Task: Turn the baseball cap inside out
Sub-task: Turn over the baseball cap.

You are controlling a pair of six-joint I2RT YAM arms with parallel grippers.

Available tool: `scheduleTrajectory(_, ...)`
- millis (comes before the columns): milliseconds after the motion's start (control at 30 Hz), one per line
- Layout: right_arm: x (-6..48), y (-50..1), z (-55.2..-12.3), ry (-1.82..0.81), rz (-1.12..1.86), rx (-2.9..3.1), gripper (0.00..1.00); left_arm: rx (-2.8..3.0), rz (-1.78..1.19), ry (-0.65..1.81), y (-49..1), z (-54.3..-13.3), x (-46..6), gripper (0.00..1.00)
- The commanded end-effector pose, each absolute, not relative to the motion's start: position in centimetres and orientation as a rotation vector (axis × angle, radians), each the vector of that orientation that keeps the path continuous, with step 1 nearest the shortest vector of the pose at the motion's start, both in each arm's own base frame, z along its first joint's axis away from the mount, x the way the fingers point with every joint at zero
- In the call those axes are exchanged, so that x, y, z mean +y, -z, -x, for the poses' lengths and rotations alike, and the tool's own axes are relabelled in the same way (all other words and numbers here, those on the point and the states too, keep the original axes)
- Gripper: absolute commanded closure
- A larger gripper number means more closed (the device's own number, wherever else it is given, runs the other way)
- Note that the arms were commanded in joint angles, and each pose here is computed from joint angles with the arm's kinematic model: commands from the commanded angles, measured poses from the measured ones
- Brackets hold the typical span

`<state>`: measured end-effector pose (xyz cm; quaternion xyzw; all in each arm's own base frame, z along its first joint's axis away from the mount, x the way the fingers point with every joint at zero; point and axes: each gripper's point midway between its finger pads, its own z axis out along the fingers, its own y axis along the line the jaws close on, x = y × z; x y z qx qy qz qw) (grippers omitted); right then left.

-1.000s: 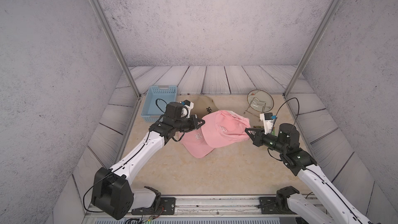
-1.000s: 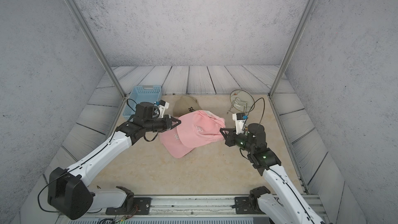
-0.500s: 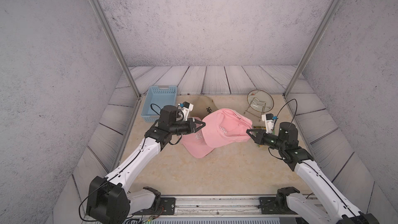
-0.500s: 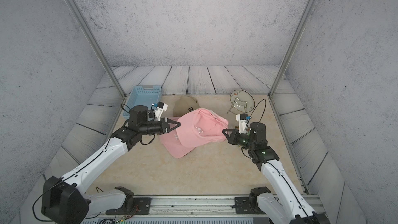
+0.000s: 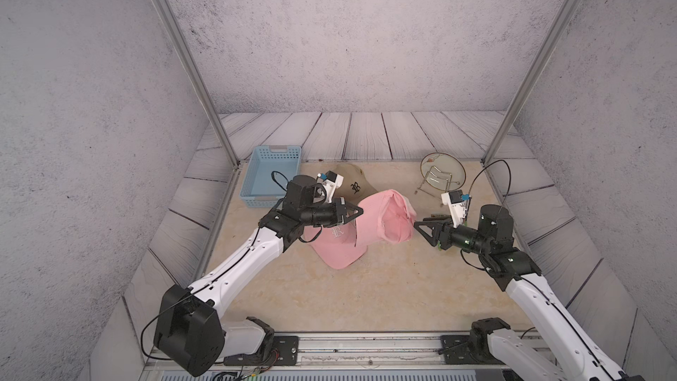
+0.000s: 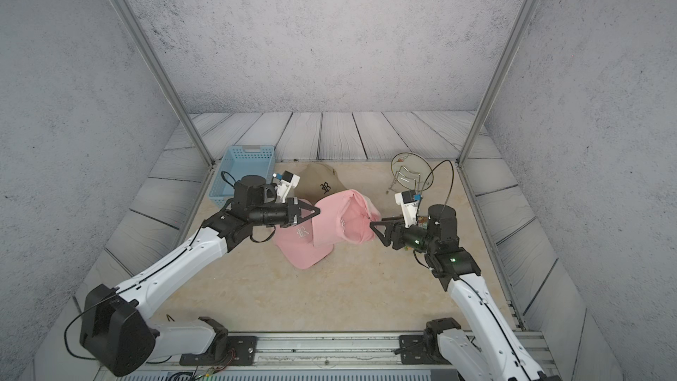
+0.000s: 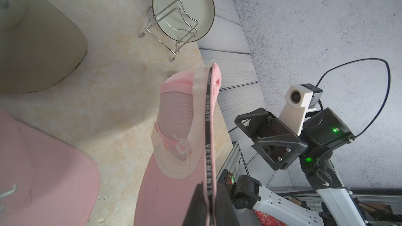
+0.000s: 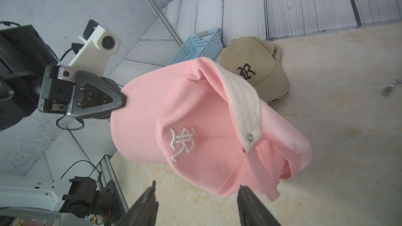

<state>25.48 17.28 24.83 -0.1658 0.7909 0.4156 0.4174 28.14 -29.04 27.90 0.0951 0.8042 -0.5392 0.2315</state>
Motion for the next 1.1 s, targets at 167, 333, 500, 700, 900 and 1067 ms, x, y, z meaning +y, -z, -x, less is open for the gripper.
scheduleTrajectory(167,20.5,-23.8,-24.7,-1.02,0.616,2.01,0.37,2.126,-0.339,1.542,-31.3,-27.6,-30.7,1.0)
scheduleTrajectory(333,19.3,-22.2,-28.3,-0.81,0.483,2.074,0.36,2.136,-0.387,1.568,-31.4,-26.5,-31.3,1.0)
scheduleTrajectory(500,17.1,-21.7,-31.6,-0.604,0.347,2.082,0.35,2.159,-0.428,1.588,-31.2,-25.6,-31.5,1.0)
scheduleTrajectory(700,15.1,-22.1,-32.7,-0.456,0.288,2.072,0.33,2.171,-0.44,1.583,-31.0,-25.4,-31.5,1.0)
scheduleTrajectory(900,15.3,-22.1,-33.2,-0.428,0.334,2.053,0.3,2.168,-0.488,1.624,-31.2,-24.8,-32.1,1.0)
scheduleTrajectory(1067,16.9,-22.5,-33.1,-0.48,0.455,2.003,0.29,2.157,-0.547,1.681,-31.5,-24.0,-32.6,1.0)
